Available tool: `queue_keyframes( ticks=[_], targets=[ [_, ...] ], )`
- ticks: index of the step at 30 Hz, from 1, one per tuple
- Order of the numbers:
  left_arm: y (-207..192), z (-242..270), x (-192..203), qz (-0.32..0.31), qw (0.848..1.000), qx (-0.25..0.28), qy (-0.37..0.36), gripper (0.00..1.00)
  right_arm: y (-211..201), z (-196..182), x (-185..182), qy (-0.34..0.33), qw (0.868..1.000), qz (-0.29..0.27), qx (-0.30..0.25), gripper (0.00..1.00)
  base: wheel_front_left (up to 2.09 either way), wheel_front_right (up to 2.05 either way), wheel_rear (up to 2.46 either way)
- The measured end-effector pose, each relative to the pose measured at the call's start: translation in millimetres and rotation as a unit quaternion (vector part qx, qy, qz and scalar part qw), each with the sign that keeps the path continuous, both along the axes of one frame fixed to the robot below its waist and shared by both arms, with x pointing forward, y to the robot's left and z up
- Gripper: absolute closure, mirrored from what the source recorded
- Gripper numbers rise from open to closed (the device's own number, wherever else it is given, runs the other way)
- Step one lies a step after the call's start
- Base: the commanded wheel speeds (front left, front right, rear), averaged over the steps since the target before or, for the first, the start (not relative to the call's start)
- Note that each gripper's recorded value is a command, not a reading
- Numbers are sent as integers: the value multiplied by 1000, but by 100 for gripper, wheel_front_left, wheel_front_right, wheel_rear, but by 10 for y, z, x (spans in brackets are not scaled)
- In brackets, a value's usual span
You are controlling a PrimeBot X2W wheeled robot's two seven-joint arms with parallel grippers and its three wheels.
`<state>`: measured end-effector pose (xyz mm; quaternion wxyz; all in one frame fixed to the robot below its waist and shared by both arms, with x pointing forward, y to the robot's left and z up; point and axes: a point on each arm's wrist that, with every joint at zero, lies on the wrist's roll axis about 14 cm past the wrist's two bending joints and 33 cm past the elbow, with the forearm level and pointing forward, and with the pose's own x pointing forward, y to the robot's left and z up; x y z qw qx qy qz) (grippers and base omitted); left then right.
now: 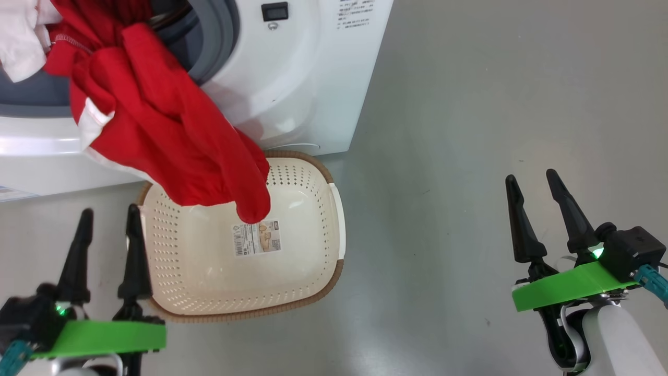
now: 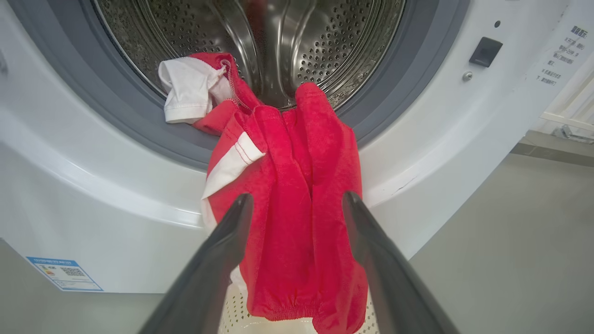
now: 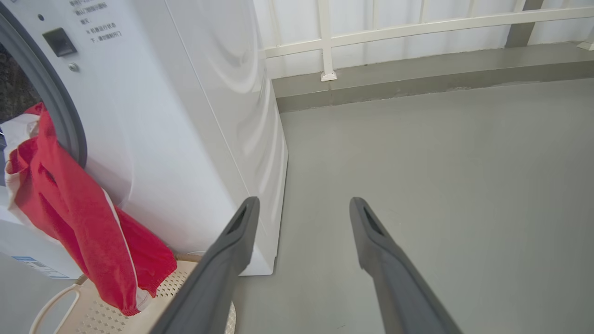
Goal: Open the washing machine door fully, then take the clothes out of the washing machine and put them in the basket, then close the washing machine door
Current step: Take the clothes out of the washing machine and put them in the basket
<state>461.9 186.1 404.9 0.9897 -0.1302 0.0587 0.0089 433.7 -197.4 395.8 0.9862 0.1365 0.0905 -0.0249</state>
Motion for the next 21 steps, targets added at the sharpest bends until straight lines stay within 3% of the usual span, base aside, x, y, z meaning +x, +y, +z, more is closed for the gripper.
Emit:
queue_keyframes(
  ticks=[21],
  targets=[
    [85,111,-49,14,1000,3,-15,0,-8,1,-13,1,1000,0,-2,0,0,0,0]
  ],
)
